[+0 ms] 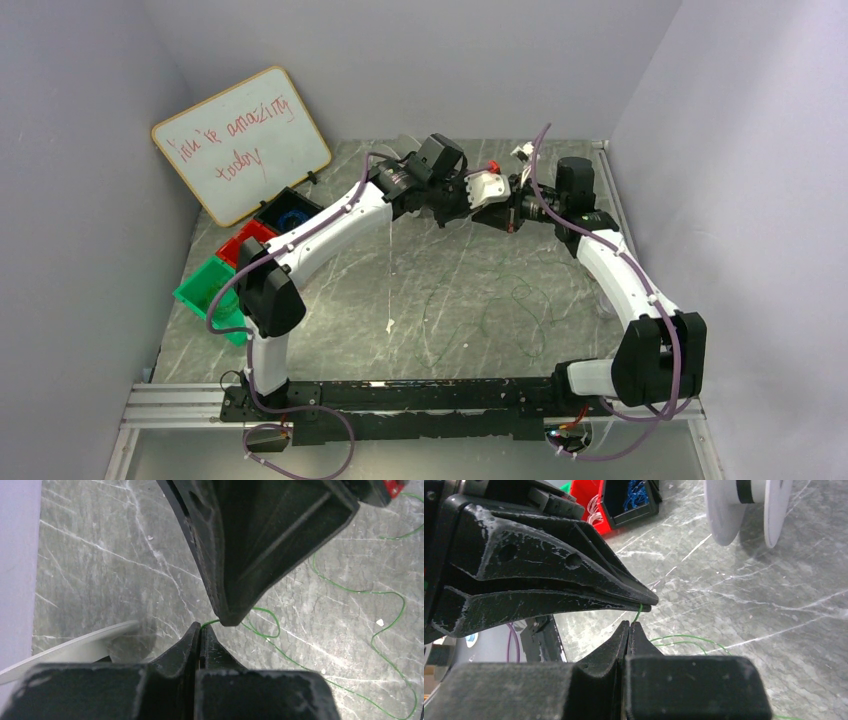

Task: Wrap the cables
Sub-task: Pick up the cable reel from the center of the board.

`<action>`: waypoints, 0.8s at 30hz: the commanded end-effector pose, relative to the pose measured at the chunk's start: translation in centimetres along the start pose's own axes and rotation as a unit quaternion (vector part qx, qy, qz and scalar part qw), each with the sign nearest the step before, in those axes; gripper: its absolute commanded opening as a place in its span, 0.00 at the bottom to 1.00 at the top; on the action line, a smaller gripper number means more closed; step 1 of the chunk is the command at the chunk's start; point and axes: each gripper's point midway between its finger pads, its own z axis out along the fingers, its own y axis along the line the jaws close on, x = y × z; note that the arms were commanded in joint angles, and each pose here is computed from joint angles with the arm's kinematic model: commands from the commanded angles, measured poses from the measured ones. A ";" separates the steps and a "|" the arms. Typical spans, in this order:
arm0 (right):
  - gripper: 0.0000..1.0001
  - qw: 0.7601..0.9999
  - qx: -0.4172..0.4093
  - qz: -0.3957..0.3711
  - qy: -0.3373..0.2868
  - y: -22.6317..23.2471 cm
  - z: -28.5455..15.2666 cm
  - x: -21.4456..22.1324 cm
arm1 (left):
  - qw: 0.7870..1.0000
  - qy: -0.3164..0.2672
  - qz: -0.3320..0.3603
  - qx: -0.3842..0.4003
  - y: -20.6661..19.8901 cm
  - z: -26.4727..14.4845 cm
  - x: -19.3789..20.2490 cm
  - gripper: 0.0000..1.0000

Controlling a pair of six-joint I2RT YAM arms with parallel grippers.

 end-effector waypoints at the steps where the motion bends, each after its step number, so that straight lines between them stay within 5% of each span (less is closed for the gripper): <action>1: 0.00 0.999 -0.029 -0.036 -0.004 1.6 0.5 -0.4 | 0.998 -0.052 -0.014 -0.016 0.5 -0.4 -3.5 0.03; 11: 0.00 0.999 -0.027 -0.042 -0.006 1.7 0.4 -0.5 | 0.998 -0.060 -0.021 0.002 -1.0 -0.8 -4.6 0.05; 13: 0.00 0.999 -0.021 -0.040 -0.014 1.4 -0.1 -0.8 | 0.998 -0.063 -0.021 -0.020 0.4 -2.0 -4.6 0.22; 14: 0.00 0.999 -0.017 -0.039 -0.019 1.3 -0.4 -1.1 | 0.997 -0.070 -0.025 -0.031 1.2 -3.1 -4.7 0.46; 15: 0.00 0.999 -0.015 -0.041 -0.022 1.2 -0.6 -1.2 | 0.996 -0.076 -0.028 -0.042 2.2 -4.0 -4.8 0.81; 16: 0.00 0.999 -0.012 -0.041 -0.025 1.1 -0.8 -1.3 | 0.995 -0.079 -0.032 -0.054 3.1 -4.9 -4.6 0.93; 24: 0.00 0.999 -0.001 -0.041 -0.028 0.4 -1.0 -1.6 | 0.957 -0.091 -0.130 -0.244 13.7 -12.0 -1.1 0.94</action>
